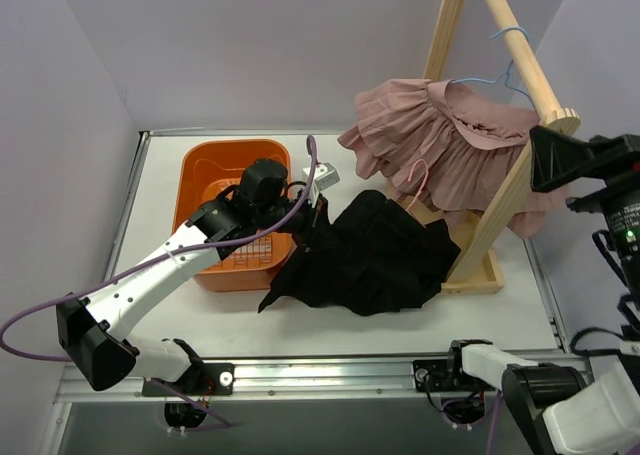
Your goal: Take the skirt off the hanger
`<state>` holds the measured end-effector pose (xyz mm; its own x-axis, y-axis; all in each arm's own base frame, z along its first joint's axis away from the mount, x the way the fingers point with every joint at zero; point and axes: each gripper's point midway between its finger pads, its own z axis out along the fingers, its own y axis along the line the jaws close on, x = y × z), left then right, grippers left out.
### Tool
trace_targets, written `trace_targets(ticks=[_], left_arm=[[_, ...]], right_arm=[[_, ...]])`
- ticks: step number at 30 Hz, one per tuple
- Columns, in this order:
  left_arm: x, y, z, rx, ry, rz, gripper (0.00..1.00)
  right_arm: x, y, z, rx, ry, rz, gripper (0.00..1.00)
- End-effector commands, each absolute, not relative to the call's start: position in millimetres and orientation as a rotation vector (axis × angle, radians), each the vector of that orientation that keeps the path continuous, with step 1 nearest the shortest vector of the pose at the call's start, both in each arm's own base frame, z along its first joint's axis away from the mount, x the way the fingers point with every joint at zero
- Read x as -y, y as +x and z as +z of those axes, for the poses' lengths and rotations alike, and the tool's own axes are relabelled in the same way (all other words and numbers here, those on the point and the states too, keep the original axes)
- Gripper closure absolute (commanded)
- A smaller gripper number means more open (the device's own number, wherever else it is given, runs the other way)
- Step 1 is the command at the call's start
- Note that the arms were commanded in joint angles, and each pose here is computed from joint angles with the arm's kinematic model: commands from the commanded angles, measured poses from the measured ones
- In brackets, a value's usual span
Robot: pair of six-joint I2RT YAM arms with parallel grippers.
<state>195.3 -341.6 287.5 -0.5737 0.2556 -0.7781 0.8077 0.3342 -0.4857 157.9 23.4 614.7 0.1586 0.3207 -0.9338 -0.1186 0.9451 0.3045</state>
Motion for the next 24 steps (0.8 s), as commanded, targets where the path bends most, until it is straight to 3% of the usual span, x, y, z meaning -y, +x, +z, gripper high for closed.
trace_targets(ticks=[1,5,10,18,24], left_arm=[[331,210,325,-1.904,0.873,-1.172,0.98],[296,231,327,-1.930,0.715,-1.109,0.98],[273,241,324,-1.945,0.654,-1.119,0.98],[277,236,326,-1.914,0.696,-1.156,0.98],[281,230,320,-1.900,0.755,-1.194,0.98]], right_arm=[[-71,198,629,-1.393,-0.005,0.577,0.04],[-76,215,637,-1.378,-0.012,0.664,0.04],[-79,268,604,-1.500,0.029,0.787,0.04],[-129,264,610,-1.420,-0.068,0.975,0.03],[-180,263,551,-1.536,-0.066,1.029,0.04]])
